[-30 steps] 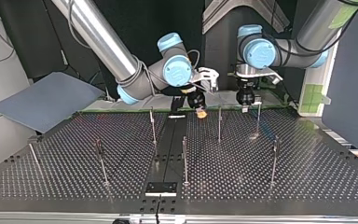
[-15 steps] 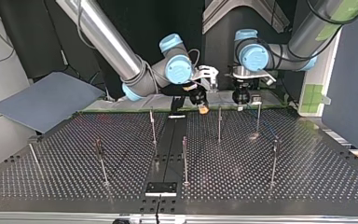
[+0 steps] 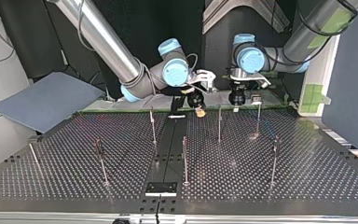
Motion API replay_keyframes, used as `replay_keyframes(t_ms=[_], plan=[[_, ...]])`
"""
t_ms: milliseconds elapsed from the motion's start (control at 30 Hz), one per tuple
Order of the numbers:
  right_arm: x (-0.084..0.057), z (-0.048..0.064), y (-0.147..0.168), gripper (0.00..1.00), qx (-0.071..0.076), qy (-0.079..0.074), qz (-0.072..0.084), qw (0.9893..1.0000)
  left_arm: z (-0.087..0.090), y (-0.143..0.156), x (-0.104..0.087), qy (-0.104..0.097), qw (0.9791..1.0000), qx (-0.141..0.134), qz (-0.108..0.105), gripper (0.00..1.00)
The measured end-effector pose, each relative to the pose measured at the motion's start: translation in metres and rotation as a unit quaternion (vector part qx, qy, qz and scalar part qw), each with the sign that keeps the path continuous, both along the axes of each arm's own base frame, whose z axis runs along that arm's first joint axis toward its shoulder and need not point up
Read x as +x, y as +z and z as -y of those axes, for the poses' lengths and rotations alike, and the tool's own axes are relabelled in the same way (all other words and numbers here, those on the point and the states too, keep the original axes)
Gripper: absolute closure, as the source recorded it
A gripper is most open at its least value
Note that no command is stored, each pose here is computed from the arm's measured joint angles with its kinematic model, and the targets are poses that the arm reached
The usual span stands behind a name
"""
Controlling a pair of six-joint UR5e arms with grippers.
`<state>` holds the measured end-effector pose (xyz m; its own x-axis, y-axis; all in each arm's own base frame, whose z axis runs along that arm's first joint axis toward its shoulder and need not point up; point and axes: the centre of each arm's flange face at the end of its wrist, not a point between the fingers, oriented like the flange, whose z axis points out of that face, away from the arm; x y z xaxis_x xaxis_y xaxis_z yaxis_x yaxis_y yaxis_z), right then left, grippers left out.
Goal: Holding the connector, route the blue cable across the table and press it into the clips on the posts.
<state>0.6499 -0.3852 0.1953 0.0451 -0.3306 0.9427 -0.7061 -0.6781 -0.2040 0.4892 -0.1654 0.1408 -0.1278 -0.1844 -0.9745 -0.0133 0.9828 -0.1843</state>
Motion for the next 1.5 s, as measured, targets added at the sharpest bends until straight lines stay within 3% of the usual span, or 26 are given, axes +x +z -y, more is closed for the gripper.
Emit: replay_keyframes(t_ms=[367, 667, 933, 1167, 1233, 1267, 1333, 1367, 1433, 1467, 1500], plan=[[-0.002, 0.012, -0.002, 1.00, 0.001, -0.002, 0.018, 0.9998, -0.001, -0.003, 0.012, -0.003, 0.9999, -0.003, 0.010, 0.98], [-0.007, 0.025, -0.019, 1.00, 0.012, -0.001, 0.018, 0.9998, 0.001, 0.005, 0.024, -0.013, 0.9996, -0.005, 0.023, 0.98], [-0.013, 0.047, -0.007, 1.00, 0.009, -0.012, 0.034, 0.9993, 0.000, -0.005, 0.045, -0.011, 0.9999, -0.001, 0.012, 0.98], [-0.019, 0.059, -0.004, 1.00, 0.007, -0.021, 0.037, 0.9991, -0.005, -0.008, 0.067, -0.006, 0.9999, 0.003, 0.008, 0.98], [-0.021, 0.062, -0.004, 1.00, 0.007, -0.023, 0.037, 0.9990, -0.006, -0.003, 0.074, -0.005, 0.9999, 0.004, 0.015, 0.88], [-0.022, 0.063, -0.004, 1.00, 0.006, -0.024, 0.038, 0.9990, -0.006, 0.000, 0.077, -0.005, 0.9998, 0.004, 0.019, 0.88], [-0.024, 0.067, -0.004, 1.00, 0.006, -0.027, 0.038, 0.9989, -0.006, 0.004, 0.082, -0.005, 0.9996, 0.004, 0.026, 0.74], [-0.025, 0.068, -0.004, 1.00, 0.006, -0.028, 0.038, 0.9989, -0.005, 0.005, 0.083, -0.005, 0.9996, 0.004, 0.028, 0.74], [-0.027, 0.071, -0.004, 1.00, 0.006, -0.030, 0.038, 0.9988, -0.004, 0.007, 0.085, -0.006, 0.9995, 0.004, 0.032, 0.52], [-0.027, 0.072, -0.004, 1.00, 0.006, -0.030, 0.038, 0.9988, -0.004, 0.008, 0.085, -0.007, 0.9995, 0.003, 0.032, 0.52], [-0.028, 0.073, -0.004, 1.00, 0.006, -0.031, 0.038, 0.9988, -0.004, 0.008, 0.085, -0.007, 0.9995, 0.003, 0.032, 0.41]])
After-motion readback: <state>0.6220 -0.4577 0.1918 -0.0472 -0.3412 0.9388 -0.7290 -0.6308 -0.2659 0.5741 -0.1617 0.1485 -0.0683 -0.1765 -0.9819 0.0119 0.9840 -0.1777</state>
